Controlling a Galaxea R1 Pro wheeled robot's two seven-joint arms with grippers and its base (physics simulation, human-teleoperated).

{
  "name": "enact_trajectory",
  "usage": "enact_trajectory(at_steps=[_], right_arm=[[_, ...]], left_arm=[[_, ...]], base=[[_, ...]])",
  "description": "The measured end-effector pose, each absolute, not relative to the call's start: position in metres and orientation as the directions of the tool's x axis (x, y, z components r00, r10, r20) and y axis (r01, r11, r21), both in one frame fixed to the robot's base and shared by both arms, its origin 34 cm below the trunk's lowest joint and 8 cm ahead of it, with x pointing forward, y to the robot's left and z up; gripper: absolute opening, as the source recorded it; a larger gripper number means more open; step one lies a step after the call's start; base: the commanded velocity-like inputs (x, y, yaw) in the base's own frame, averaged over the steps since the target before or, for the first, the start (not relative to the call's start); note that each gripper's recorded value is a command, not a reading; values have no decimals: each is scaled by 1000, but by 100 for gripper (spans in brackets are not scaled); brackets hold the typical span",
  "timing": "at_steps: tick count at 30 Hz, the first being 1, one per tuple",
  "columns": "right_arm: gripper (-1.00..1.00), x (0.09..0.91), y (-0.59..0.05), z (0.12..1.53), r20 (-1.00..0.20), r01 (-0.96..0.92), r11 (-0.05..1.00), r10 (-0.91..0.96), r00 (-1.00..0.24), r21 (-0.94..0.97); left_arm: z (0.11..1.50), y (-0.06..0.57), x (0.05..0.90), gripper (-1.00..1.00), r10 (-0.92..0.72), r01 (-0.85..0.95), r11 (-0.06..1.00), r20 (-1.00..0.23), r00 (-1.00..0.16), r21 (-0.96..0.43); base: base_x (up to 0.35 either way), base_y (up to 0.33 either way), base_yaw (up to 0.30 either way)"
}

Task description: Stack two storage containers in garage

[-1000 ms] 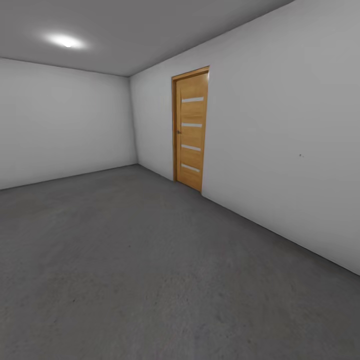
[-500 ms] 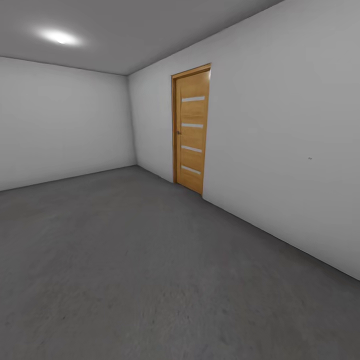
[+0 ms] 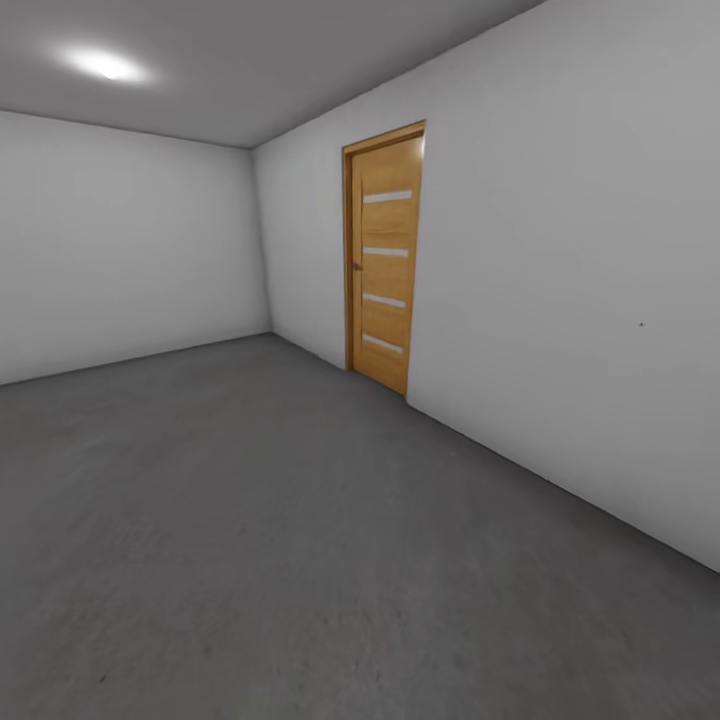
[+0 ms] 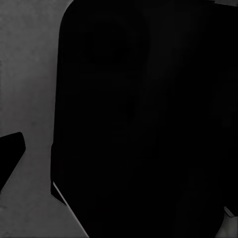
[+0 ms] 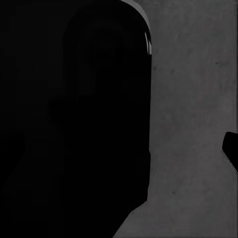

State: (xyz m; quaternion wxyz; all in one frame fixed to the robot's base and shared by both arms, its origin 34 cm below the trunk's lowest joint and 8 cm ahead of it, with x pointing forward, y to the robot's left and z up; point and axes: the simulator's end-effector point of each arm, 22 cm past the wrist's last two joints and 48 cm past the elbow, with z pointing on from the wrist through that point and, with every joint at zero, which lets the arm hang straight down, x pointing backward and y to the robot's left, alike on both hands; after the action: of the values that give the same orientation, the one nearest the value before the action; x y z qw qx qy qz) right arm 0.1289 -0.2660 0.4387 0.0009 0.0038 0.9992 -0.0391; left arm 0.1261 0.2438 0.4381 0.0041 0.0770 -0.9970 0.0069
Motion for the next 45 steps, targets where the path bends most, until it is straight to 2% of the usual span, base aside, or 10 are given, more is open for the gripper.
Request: enact_trajectory(at_steps=[45], right_arm=[[100,129,-271,439,-2,4,996,4,-1000,-84]], left_arm=[[438,244,126,100,-148,-148,989,9,-989,-13]], base=[[323,0,0]])
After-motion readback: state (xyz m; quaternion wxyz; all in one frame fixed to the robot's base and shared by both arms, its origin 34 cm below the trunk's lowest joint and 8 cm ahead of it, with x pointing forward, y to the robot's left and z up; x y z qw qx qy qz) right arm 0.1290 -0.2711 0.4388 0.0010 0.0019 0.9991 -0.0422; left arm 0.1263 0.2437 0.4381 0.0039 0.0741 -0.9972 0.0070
